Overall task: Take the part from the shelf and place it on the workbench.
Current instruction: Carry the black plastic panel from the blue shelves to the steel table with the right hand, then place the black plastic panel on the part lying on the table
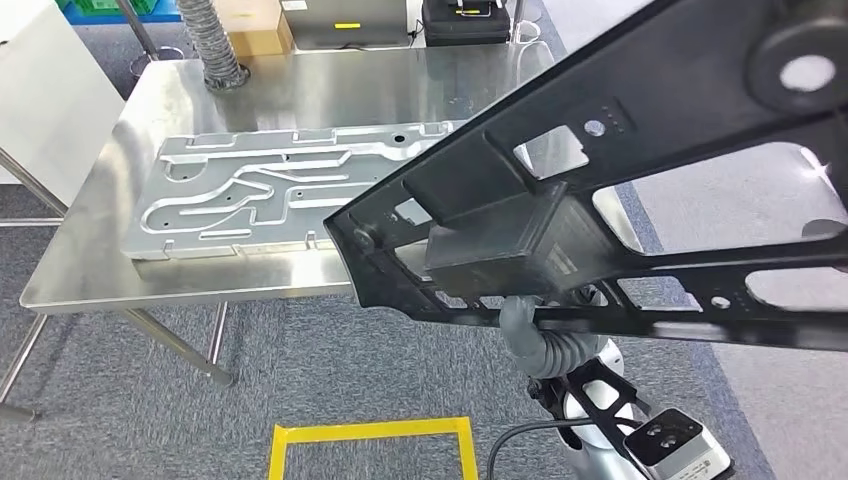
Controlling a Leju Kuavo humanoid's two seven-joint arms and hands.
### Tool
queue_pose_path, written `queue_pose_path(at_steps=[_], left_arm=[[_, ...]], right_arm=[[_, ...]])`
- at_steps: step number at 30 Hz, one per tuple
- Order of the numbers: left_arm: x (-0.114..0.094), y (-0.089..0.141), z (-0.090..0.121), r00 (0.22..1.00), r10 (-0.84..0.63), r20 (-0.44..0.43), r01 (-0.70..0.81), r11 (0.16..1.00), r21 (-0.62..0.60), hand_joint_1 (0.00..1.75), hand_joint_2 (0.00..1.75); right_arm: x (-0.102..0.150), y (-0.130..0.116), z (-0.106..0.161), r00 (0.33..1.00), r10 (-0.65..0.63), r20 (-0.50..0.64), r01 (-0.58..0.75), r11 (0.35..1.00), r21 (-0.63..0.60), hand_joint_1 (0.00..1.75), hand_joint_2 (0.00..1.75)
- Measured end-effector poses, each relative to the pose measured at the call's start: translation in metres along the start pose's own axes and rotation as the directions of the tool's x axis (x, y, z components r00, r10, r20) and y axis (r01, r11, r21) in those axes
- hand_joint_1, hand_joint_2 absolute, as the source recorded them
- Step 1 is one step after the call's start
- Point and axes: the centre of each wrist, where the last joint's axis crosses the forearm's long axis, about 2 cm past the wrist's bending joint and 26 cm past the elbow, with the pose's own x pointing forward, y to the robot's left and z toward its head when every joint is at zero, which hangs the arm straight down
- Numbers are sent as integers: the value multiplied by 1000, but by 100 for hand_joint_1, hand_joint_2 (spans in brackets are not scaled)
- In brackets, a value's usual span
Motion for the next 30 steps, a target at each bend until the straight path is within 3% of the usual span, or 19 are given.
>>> queue_pose_path(at_steps=[14,18,21,25,30], left_arm=[[-3,2,1,1000,-17,11,17,1000,9,0,175],[-3,2,1,1000,-15,19,14,1000,17,0,175],[-3,-1,1,1000,-6,20,5,1000,17,0,175],[-3,-3,1,1000,14,24,-15,1000,22,0,175],[-2,-2,1,999,10,37,-10,1000,11,0,175]], right_arm=[[12,-8,6,996,85,8,-84,995,-52,175,175],[9,-22,7,989,150,-2,-150,986,-78,175,175],[-3,-48,6,963,269,-29,-271,959,-79,175,175],[-25,-89,3,848,517,-118,-526,849,-56,175,175],[-54,-125,-16,576,780,-244,-788,609,86,175,175]])
